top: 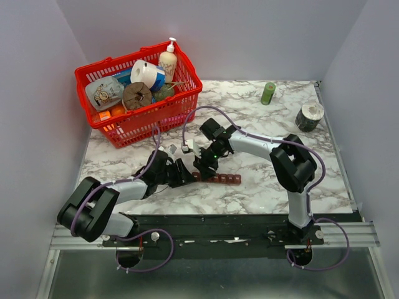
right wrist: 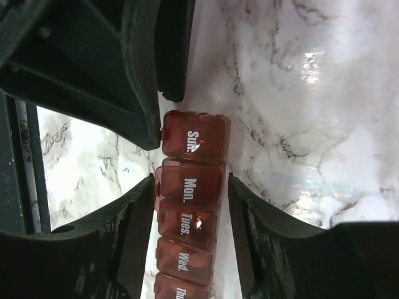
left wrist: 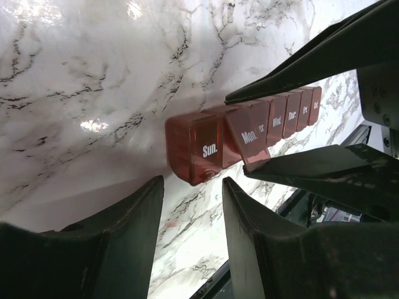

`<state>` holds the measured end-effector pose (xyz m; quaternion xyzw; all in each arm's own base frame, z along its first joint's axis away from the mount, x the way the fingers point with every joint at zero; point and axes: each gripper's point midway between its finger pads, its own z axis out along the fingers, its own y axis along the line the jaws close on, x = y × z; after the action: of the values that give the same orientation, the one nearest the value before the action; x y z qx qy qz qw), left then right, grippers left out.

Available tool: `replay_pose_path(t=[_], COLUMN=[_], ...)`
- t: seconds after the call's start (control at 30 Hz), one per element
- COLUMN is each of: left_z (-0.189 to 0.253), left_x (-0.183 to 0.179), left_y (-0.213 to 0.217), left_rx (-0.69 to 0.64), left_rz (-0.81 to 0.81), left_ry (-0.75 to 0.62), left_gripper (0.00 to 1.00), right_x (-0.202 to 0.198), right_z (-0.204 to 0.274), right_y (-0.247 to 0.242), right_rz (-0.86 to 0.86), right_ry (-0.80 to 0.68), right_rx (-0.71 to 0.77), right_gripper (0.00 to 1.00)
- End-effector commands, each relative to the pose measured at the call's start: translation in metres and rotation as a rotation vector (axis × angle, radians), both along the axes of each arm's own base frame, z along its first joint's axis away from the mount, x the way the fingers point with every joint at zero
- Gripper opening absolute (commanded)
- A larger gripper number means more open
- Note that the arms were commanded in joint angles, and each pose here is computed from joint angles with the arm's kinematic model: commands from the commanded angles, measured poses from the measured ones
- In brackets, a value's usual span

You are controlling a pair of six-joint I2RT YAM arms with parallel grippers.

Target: Sort the pills into containers

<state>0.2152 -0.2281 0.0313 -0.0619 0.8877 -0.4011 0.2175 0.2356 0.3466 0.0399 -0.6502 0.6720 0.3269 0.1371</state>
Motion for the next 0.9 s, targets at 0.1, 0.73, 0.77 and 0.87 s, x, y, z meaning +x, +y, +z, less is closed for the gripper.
replay_pose_path(t=[0.1, 0.73, 0.77, 0.87], left_z=[-0.052, -0.044, -0.037, -0.025], left_x=[-0.03, -0.02, -0.017, -0.008], left_y=[0.028, 0.028, 0.027, 0.028], left_rx=[0.173, 0.159, 0.146, 0.14], left_rz=[0.003, 0.035, 0.041, 0.067], left_ry=[0.137, 0.081, 0.05, -0.004], left_gripper=[0.52, 0.52, 0.53, 0.56], right_x=[0.016, 0.045, 0.045, 0.048], right_z=[0.025, 0.024, 0.024, 0.026], right_y=[0.005, -0.004, -0.004, -0.005], right_rz=[-0.046, -0.158, -0.159, -0.169], right_ry=[-0.081, -0.201, -0.204, -0.22], right_rx=[0.05, 0.006, 0.008, 0.011], right_gripper=[0.58, 0.5, 0.5, 0.47])
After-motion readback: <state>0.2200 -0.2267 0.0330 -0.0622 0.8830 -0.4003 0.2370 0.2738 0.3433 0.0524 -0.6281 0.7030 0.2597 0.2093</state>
